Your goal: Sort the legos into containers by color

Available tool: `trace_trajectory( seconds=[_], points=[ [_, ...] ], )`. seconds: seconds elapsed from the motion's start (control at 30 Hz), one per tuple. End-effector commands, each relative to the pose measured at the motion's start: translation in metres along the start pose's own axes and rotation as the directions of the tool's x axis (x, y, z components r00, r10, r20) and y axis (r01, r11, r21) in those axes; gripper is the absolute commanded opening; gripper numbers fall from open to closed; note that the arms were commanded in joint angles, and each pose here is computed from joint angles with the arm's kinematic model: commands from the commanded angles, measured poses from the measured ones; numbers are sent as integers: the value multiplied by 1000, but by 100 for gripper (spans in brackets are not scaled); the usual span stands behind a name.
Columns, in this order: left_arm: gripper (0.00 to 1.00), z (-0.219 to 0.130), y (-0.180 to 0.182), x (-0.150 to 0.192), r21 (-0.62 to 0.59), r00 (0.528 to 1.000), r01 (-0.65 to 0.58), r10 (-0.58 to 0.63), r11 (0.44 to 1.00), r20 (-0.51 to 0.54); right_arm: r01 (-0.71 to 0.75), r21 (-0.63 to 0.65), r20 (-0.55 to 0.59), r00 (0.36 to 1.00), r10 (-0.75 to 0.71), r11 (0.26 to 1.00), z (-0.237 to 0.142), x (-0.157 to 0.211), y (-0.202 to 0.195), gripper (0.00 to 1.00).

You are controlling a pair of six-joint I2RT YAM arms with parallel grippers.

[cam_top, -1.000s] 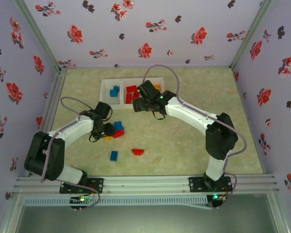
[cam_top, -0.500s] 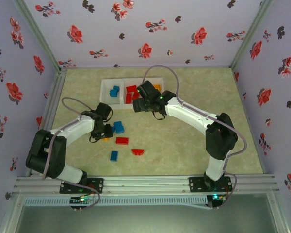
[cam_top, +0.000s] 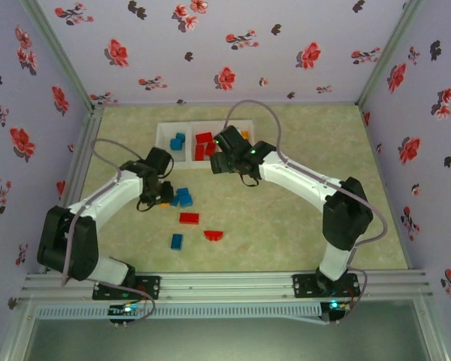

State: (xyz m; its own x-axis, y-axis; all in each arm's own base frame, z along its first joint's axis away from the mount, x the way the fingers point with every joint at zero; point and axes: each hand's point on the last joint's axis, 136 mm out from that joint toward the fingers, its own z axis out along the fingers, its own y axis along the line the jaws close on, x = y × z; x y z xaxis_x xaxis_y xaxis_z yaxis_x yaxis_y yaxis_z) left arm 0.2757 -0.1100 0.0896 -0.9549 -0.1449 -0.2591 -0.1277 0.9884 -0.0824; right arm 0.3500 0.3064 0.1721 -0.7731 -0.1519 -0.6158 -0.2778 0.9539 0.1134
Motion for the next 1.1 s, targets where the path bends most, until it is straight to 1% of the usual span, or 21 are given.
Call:
trace_trajectory(
  seconds=[0.0,0.13,0.27,0.43,0.5,0.63,0.73,0.87,1.0,1.03,1.07],
  points=[
    [31,-33,-5,-19,10,998,-40,40,999,56,-2,58,33,999,0,998,-21,-1,-23,79],
    [31,-55,-25,-48,42,991,-75,69,996,115,-37,63,53,998,34,997,-27,4,-37,79],
    [31,-74,-56,-79,79,979,-120,105,990,176,-63,77,64,996,58,995,-35,9,-51,79],
    [31,-84,-98,-110,115,963,-177,148,977,225,-84,88,82,994,77,993,-46,16,-65,79],
    [31,-82,-121,-121,144,955,-211,173,967,243,-94,86,88,992,86,992,-50,19,-69,79],
    [31,-78,-165,-140,236,942,-243,171,941,288,-111,79,95,990,103,991,-55,26,-74,79],
    [31,-72,-195,-153,276,934,-267,176,923,312,-117,85,98,989,109,989,-58,31,-78,79],
    [31,-57,-233,-168,338,926,-295,181,894,330,-111,101,99,990,101,989,-62,34,-84,79],
    [32,-37,-259,-181,388,926,-299,167,872,338,-111,101,96,990,101,989,-64,38,-85,79],
    [33,-31,-265,-183,399,926,-304,170,865,338,-112,97,94,990,103,989,-65,39,-85,79],
    [39,-26,-271,-186,407,925,-310,174,859,338,-115,94,91,990,106,989,-64,41,-85,79]
  ],
)
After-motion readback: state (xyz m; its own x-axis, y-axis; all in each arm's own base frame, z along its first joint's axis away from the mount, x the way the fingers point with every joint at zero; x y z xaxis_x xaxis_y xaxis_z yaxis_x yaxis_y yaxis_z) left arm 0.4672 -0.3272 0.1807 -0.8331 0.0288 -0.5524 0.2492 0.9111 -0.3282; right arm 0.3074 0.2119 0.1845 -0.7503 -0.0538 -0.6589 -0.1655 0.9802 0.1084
